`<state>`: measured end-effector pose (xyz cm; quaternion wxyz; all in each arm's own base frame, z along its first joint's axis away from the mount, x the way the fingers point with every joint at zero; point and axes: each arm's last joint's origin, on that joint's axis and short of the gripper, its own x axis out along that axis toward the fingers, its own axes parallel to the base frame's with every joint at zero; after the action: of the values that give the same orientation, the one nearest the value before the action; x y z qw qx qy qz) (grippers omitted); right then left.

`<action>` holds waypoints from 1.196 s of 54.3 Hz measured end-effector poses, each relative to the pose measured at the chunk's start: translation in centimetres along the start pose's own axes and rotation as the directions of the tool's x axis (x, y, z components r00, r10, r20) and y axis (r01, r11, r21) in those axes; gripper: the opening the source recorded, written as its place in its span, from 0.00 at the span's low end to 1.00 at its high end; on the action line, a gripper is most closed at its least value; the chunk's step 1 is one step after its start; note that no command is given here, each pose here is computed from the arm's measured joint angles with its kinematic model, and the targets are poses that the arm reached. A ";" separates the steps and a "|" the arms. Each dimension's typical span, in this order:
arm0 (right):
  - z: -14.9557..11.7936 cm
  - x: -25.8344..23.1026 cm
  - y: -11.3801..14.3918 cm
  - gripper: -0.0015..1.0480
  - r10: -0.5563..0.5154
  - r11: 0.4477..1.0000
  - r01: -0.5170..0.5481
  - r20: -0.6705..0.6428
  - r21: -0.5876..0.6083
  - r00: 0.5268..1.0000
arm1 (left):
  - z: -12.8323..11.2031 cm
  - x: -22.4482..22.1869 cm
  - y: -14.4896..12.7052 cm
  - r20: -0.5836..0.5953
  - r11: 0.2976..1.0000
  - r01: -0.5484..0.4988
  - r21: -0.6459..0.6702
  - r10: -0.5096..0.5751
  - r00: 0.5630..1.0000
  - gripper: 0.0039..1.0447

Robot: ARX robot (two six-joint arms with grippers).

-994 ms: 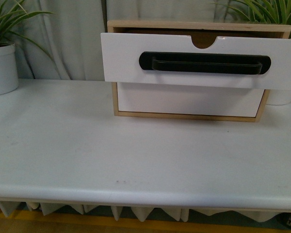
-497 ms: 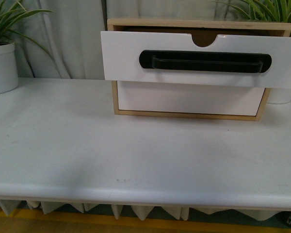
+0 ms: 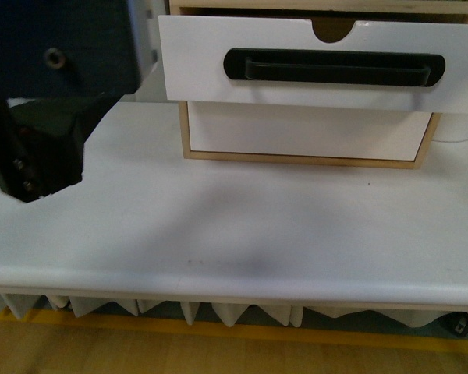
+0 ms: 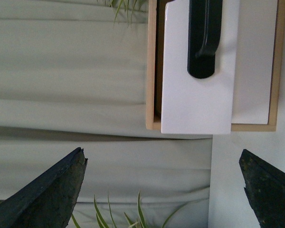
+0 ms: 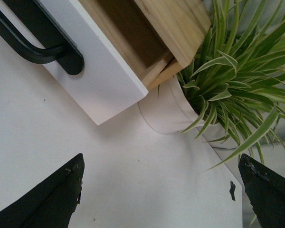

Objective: Close drawer sideways

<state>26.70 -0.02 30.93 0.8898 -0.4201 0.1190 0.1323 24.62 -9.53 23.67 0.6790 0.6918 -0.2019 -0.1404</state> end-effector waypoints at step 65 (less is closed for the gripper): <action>1.4 8.1 -1.0 0.91 0.034 0.991 -0.040 -0.044 -0.125 0.998 | -0.7 10.9 1.5 0.027 0.997 0.002 0.078 -0.004 1.000 0.94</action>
<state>34.74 1.56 29.89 0.8562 -0.4760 0.1367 0.1473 34.45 -14.01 26.05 0.6482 0.7162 -0.2154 -0.1429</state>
